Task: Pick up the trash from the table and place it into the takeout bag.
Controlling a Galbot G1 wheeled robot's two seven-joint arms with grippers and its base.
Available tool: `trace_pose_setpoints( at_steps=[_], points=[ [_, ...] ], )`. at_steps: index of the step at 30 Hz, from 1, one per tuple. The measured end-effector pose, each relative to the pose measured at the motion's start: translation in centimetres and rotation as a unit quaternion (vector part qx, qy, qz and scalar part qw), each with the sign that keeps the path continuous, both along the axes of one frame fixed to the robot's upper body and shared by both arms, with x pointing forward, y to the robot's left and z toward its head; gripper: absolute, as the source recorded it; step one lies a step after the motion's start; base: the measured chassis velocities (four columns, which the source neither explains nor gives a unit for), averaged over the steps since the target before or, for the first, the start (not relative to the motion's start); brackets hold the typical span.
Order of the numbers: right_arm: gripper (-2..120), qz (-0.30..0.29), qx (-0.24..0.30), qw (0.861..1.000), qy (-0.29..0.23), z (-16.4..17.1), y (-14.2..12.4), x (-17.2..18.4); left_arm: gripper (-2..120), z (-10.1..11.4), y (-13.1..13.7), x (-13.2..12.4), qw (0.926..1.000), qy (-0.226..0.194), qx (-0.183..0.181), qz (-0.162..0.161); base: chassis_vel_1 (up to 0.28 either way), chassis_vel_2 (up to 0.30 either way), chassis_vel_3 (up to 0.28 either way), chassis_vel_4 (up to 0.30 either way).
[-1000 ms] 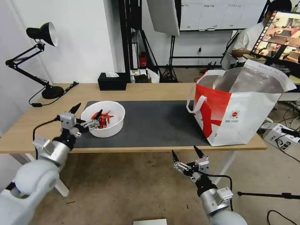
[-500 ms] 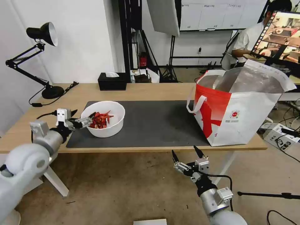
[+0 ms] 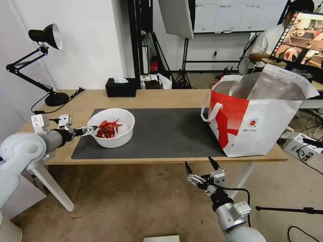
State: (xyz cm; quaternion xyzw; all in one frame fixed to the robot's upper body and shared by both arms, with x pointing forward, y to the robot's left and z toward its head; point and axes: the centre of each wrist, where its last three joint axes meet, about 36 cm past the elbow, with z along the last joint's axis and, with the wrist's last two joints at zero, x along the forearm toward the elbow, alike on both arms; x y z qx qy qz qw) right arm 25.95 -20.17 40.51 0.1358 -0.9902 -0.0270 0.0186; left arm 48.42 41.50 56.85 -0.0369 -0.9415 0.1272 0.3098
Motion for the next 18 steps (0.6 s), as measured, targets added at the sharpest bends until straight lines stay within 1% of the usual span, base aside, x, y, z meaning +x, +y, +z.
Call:
trace_pose_setpoints(
  at_steps=[3, 9, 18],
  points=[
    [100, 0.000, 0.000, 1.000, 0.000, 0.0, 0.0, 0.0, 100, -0.1, 0.4, 1.2, 0.9997, 0.014, -0.017, 0.015, 0.000, 0.000, 0.000, 0.000],
    [100, 0.000, 0.000, 1.000, 0.000, 0.0, 0.0, 0.0, 100, -0.2, 0.7, 2.6, 0.9989, 0.022, -0.033, 0.026, 0.000, 0.000, 0.000, 0.000],
    [100, 0.000, 0.000, 1.000, 0.000, 0.0, 0.0, 0.0, 100, -0.6, -0.4, 4.3, 0.9983, 0.029, -0.045, 0.024, 0.000, 0.000, 0.000, 0.000]
  ],
)
